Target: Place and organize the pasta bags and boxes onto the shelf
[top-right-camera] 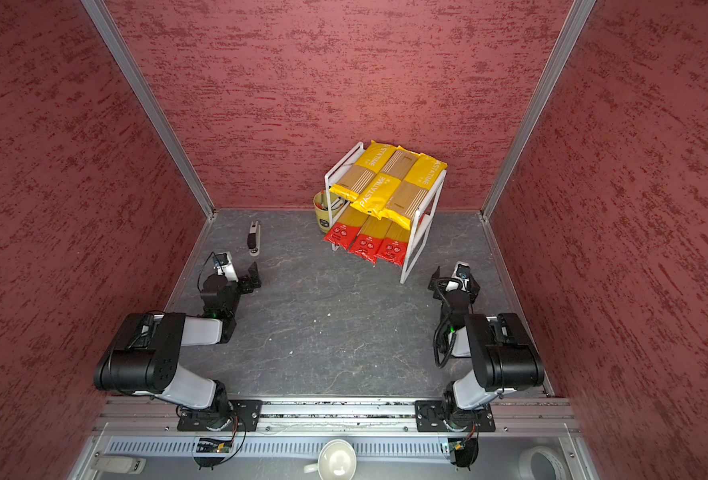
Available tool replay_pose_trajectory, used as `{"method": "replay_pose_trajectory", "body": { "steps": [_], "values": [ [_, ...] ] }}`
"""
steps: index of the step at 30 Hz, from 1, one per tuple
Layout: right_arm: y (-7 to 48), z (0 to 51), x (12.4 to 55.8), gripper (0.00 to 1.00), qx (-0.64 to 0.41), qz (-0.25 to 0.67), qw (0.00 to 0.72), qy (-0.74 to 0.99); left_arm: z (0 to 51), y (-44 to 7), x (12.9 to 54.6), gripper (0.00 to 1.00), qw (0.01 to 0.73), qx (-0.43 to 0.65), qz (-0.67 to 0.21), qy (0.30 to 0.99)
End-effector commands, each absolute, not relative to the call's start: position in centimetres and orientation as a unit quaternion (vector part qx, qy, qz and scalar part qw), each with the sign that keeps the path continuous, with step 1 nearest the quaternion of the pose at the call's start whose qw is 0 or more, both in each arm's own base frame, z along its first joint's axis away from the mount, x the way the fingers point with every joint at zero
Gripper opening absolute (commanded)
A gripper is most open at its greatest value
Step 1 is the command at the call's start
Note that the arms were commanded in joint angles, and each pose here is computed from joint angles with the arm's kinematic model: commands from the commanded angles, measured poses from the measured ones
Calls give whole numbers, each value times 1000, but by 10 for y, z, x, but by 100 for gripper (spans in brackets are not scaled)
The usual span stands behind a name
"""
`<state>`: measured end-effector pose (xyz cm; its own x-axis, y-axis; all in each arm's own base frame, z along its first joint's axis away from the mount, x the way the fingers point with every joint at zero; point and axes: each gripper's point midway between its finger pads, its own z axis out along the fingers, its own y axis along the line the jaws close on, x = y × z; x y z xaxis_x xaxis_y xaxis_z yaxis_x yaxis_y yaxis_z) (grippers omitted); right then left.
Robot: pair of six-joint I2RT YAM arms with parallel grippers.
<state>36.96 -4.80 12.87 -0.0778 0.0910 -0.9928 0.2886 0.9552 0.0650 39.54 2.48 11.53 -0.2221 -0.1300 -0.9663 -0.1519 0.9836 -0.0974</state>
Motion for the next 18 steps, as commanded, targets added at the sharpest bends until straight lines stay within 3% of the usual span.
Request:
{"method": "replay_pose_trajectory", "body": {
  "steps": [1,18],
  "values": [
    [-48,139,379,99,129,-68,675,723,116,23,398,99,616,-82,14,783],
    [-48,138,379,99,128,-69,674,724,116,22,398,100,617,-79,19,783]
  ]
}}
